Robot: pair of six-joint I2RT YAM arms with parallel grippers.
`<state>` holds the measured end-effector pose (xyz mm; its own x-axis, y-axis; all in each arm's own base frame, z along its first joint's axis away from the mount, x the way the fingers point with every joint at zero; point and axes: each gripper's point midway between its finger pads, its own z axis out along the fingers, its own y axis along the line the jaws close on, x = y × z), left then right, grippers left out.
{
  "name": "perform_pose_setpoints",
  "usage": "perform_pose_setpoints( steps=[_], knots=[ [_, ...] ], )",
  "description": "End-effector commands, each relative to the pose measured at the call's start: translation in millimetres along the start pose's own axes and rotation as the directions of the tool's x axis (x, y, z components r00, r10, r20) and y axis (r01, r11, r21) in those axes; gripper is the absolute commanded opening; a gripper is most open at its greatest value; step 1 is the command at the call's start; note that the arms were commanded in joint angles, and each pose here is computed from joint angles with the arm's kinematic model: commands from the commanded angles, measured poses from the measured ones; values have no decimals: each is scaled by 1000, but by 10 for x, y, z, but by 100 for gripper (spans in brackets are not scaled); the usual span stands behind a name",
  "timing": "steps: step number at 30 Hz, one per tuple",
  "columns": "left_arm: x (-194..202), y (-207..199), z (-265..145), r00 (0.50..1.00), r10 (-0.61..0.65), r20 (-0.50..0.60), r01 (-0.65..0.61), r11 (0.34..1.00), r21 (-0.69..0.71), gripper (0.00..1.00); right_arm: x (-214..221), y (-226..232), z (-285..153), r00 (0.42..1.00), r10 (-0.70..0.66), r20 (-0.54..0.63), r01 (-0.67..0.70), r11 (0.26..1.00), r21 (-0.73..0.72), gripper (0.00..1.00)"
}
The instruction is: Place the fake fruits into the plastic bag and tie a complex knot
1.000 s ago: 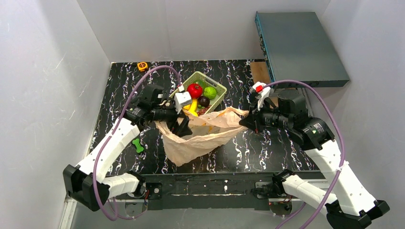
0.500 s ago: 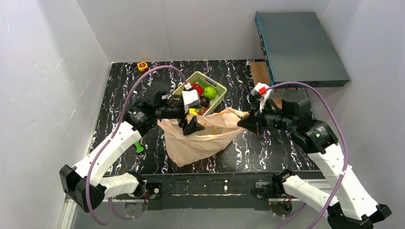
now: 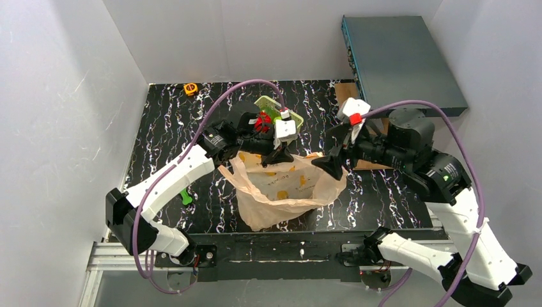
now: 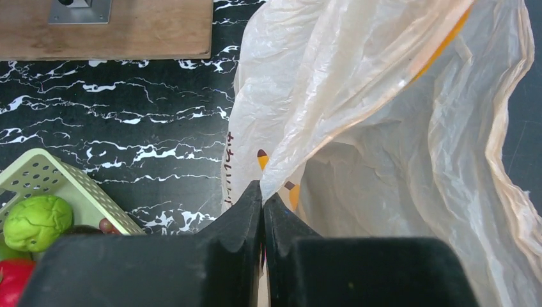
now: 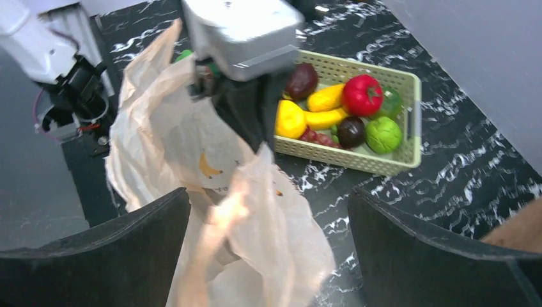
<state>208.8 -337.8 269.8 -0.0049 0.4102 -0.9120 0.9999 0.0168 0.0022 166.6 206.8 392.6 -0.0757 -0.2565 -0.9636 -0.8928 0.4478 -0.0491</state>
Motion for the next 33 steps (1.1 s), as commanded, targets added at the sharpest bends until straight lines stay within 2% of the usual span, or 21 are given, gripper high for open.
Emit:
perform_pose_setpoints(
  steps=[1, 4, 9, 11, 12, 14, 15, 16, 17, 18, 20, 22, 24, 28, 31, 33],
  knots=[
    [-192, -9, -18, 999, 35, 36, -36, 999, 3, 0, 112, 47, 278, 990, -120, -68, 119, 993, -20, 98],
    [-247, -18, -41, 996, 73, 60, -73, 997, 1, 0, 379, -80, 366, 980, -138, -143, 143, 989, 26, 98],
    [-381, -72, -56, 990, 91, 107, -95, 995, 29, 0, 670, -124, 495, 970, -134, -204, 143, 989, 27, 98],
    [-492, -112, -85, 982, 116, 151, -123, 992, 37, 0, 755, -183, 556, 966, -120, -227, 135, 989, 54, 93],
    [-548, -117, -100, 978, 117, 173, -124, 992, 33, 0, 783, -193, 569, 965, -118, -233, 135, 989, 58, 86],
    [-640, -113, -133, 972, 126, 199, -133, 991, 19, 0, 797, -181, 581, 968, -97, -232, 114, 992, 59, 59],
    [-668, -99, -148, 971, 127, 202, -131, 991, 8, 0, 784, -163, 572, 970, -87, -229, 102, 993, 56, 43],
    [-685, -86, -169, 972, 129, 198, -131, 991, -5, 0, 756, -153, 552, 972, -71, -223, 87, 994, 60, 22],
    [-685, -55, -196, 974, 127, 186, -124, 992, -28, 6, 683, -158, 516, 977, -58, -204, 75, 994, 76, 3],
    [-699, -1, -251, 977, 120, 177, -110, 992, -66, 17, 653, -177, 491, 980, -43, -195, 63, 993, 98, 1],
    [-694, 115, -398, 983, 80, 167, -59, 990, -127, 45, 526, -248, 396, 989, -24, -149, 48, 986, 163, 1],
    [-666, 157, -569, 988, 50, 148, -26, 987, -157, 59, 443, -319, 338, 993, 2, -116, 23, 976, 218, 1],
    [-611, 91, -712, 992, 70, 105, -52, 985, -166, 62, 441, -406, 304, 993, 52, -109, -21, 963, 267, 1],
    [-340, -150, -889, 989, 145, 34, -138, 978, -158, 62, 511, -449, 341, 989, 106, -104, -73, 955, 288, 1],
    [-124, -124, -1029, 994, 105, -35, -110, 967, -229, 67, 536, -466, 263, 987, 118, -112, -79, 949, 305, 1],
    [-177, -31, -1179, 1000, 22, 11, -18, 958, -287, 74, 574, -436, 126, 985, 113, -128, -69, 950, 306, 1]
  ],
)
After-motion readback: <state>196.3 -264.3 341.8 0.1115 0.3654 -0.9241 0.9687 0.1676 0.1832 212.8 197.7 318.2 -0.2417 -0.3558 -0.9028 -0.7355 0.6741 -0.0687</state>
